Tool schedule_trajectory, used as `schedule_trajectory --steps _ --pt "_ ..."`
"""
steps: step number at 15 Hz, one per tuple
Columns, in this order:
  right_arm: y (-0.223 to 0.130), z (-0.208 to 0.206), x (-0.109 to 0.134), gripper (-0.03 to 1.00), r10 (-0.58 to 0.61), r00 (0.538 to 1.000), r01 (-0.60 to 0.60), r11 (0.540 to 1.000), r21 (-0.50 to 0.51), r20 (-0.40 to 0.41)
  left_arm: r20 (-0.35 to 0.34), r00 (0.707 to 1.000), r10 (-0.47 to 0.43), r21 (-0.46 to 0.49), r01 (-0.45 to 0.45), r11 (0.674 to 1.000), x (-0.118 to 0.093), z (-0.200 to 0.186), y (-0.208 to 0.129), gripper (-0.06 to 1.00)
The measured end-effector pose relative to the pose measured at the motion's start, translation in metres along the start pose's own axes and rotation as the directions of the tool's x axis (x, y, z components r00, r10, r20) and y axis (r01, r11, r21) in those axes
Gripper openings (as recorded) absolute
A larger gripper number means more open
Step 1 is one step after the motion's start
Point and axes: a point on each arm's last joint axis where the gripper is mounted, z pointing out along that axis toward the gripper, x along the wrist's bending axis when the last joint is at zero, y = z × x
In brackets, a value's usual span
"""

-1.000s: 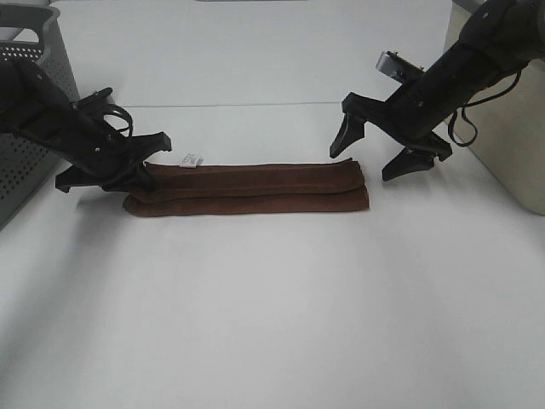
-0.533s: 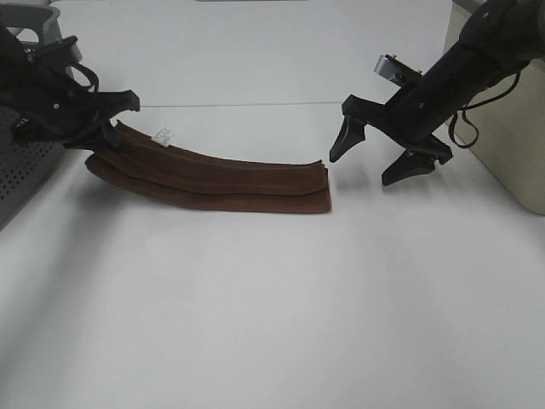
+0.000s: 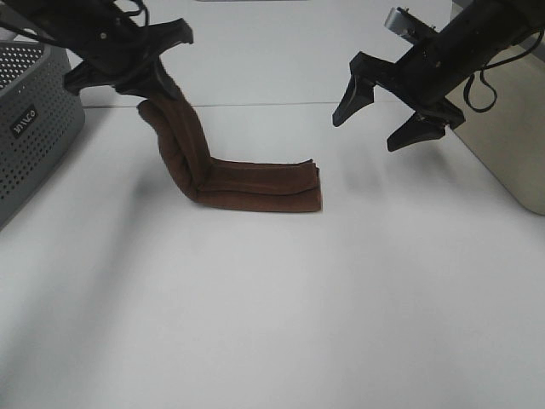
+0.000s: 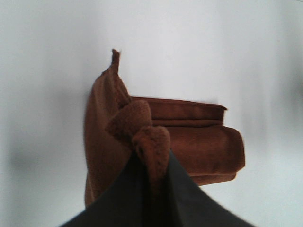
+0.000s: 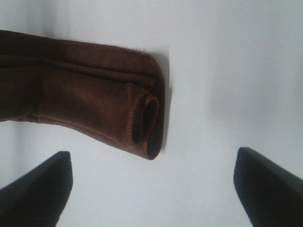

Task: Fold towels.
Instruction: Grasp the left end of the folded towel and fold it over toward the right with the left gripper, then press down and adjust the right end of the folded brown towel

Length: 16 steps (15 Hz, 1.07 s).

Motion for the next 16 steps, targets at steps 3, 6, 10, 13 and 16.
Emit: schedule_trajectory --steps 3,6,10,13,16 --pt "-0.001 -0.016 0.009 0.87 0.004 1.000 -0.004 1.000 -0.020 -0.008 0.049 0.999 -0.008 0.052 0.005 0.999 -0.040 0.034 -0.016 0.07" --pt "-0.003 -0.020 0.008 0.87 0.055 0.998 -0.055 0.998 -0.004 0.019 0.099 0.994 -0.050 0.115 0.038 0.993 -0.071 0.081 -0.037 0.31" --pt "-0.006 -0.020 0.007 0.87 0.056 0.998 -0.057 0.998 0.018 0.026 0.171 0.982 -0.078 0.075 0.066 0.995 -0.094 0.085 -0.041 0.58" --pt "-0.005 -0.020 0.009 0.87 0.066 0.998 -0.067 0.998 0.015 0.009 0.201 0.978 -0.048 0.029 0.043 0.999 -0.103 0.074 -0.027 0.60" --pt "-0.002 -0.017 0.020 0.87 0.093 0.987 -0.094 0.996 0.003 -0.134 0.130 0.990 0.050 -0.010 -0.049 0.999 -0.089 0.054 -0.001 0.60"
